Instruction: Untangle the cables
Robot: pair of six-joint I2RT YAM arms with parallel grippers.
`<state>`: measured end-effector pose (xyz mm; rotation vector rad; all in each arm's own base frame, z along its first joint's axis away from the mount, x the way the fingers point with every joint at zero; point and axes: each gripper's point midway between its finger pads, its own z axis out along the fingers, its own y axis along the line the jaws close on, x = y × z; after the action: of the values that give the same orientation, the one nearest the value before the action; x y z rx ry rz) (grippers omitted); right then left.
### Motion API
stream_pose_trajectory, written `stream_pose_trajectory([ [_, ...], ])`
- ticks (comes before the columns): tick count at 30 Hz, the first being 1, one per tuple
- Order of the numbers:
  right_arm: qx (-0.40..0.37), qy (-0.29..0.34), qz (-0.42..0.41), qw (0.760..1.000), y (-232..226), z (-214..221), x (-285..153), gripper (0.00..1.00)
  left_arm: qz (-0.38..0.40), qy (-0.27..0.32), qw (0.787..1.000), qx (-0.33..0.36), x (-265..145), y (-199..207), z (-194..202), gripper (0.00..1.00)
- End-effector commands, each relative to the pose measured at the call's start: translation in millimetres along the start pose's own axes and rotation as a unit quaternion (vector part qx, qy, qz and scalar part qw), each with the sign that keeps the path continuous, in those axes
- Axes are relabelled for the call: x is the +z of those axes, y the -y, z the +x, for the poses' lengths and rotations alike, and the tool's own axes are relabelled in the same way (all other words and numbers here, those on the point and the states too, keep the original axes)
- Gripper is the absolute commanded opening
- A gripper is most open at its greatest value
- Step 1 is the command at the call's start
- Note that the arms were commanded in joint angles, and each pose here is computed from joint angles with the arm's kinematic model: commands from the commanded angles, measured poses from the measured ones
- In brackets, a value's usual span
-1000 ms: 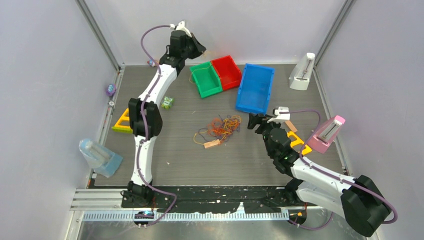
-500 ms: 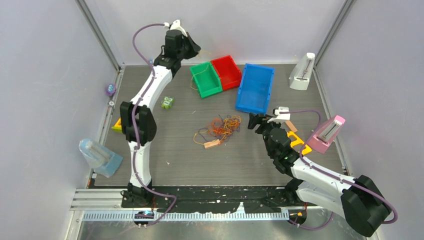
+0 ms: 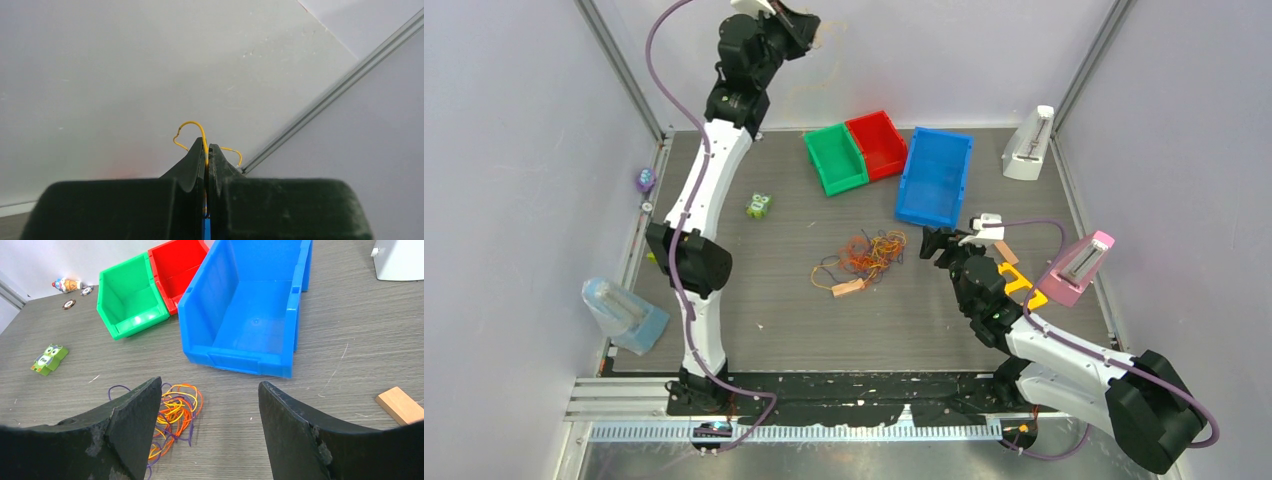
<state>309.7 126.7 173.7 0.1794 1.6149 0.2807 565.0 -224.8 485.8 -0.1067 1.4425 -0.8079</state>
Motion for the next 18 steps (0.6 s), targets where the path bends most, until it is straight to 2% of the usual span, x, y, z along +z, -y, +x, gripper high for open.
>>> stream_pose_trajectory([
  [1, 0.017, 0.023, 0.003, 1.0, -2.3, -14.9, 2.1, 0.75, 0.026, 0.011, 0.998, -0.053, 27.4, -2.4, 21.5, 0.0],
  [8, 0.016, 0.022, 0.003, 1.0, -2.3, -15.3, 2.8, 0.75, 0.051, 0.029, 0.995, -0.085, 54.6, -5.4, 53.4, 0.0],
  [13, 0.015, 0.023, 0.002, 1.0, -2.9, -16.2, 3.3, 0.75, 0.011, -0.005, 0.995, -0.096, 66.7, -41.2, 102.1, 0.0],
  [18, 0.015, 0.022, 0.002, 1.0, -2.6, -15.6, 3.1, 0.75, -0.019, -0.039, 0.994, -0.104, 61.2, -75.0, 140.4, 0.0],
])
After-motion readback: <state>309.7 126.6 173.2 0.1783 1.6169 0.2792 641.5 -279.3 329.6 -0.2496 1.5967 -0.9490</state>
